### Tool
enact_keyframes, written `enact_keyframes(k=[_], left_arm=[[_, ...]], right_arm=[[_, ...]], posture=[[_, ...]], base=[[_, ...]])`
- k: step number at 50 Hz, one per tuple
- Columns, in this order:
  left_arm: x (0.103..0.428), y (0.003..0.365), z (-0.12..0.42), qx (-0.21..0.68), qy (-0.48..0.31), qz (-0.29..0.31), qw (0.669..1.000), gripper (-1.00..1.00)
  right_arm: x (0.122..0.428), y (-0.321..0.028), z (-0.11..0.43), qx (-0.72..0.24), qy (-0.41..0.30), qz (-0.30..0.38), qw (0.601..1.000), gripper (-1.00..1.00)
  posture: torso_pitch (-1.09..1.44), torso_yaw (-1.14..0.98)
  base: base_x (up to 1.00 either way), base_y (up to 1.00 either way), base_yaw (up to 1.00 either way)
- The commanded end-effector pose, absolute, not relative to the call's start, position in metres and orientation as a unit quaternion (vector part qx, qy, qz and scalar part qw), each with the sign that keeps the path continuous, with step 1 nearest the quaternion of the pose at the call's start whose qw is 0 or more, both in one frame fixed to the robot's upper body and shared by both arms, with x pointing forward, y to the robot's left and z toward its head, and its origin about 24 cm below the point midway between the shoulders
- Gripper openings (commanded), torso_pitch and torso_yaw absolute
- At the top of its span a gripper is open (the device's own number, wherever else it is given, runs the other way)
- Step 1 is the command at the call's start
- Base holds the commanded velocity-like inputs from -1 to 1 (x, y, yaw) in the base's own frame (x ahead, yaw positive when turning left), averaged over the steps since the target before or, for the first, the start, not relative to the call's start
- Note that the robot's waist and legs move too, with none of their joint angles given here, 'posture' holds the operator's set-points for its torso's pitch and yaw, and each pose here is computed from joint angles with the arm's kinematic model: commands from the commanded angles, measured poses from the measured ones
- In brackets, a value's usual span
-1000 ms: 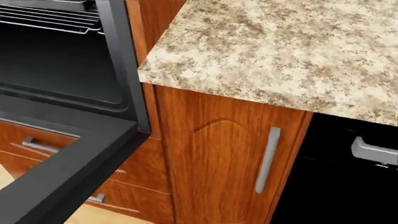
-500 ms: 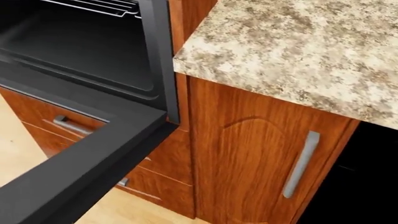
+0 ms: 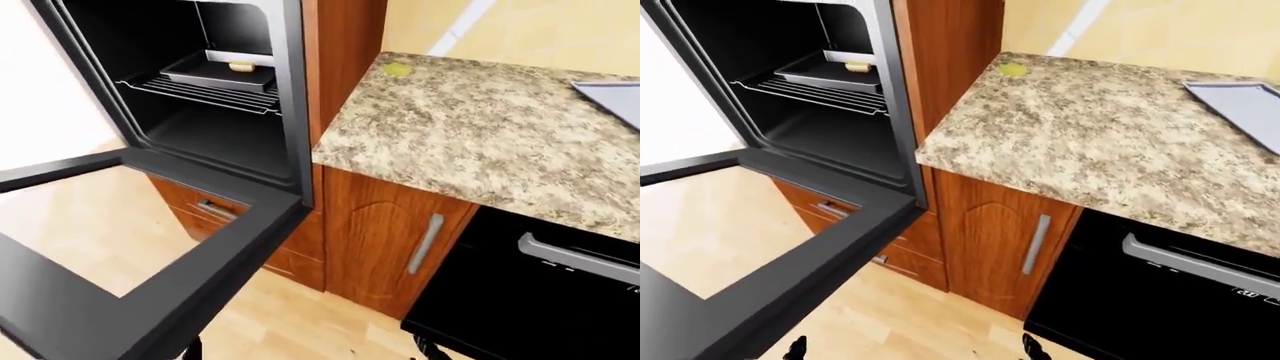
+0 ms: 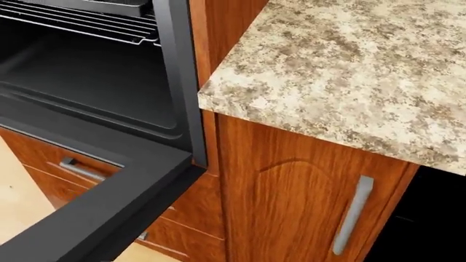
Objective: Close the oven door.
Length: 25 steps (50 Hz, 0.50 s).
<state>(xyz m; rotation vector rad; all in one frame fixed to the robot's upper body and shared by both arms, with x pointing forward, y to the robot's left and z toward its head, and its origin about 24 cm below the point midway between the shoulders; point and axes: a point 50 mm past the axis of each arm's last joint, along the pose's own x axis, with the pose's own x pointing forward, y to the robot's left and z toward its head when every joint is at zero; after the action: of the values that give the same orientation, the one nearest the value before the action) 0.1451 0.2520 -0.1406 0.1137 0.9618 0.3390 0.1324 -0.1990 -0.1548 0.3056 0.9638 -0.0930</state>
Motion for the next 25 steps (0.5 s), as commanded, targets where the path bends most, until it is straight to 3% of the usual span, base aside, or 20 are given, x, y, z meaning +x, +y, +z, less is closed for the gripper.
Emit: enact_keyframes(k=[1, 25], left_arm=[[0.1572, 0.2543, -0.1346, 0.06, 0.436, 0.164, 0.883, 1.0], [0.1567, 0.2545, -0.1347, 0.06, 0.436, 0.165, 0.883, 1.0]], right_arm=[[0.1399, -0.2065, -0.1505, 0.138, 0.445, -0.047, 0.884, 1.0], [0.1393, -0.2063, -0.1508, 0.138, 0.446, -0.046, 0.883, 1.0]], posture=[[0.0, 0.0], [0.0, 0.0]], base=[[0.21, 0.0, 0.0], [0.21, 0.0, 0.0]])
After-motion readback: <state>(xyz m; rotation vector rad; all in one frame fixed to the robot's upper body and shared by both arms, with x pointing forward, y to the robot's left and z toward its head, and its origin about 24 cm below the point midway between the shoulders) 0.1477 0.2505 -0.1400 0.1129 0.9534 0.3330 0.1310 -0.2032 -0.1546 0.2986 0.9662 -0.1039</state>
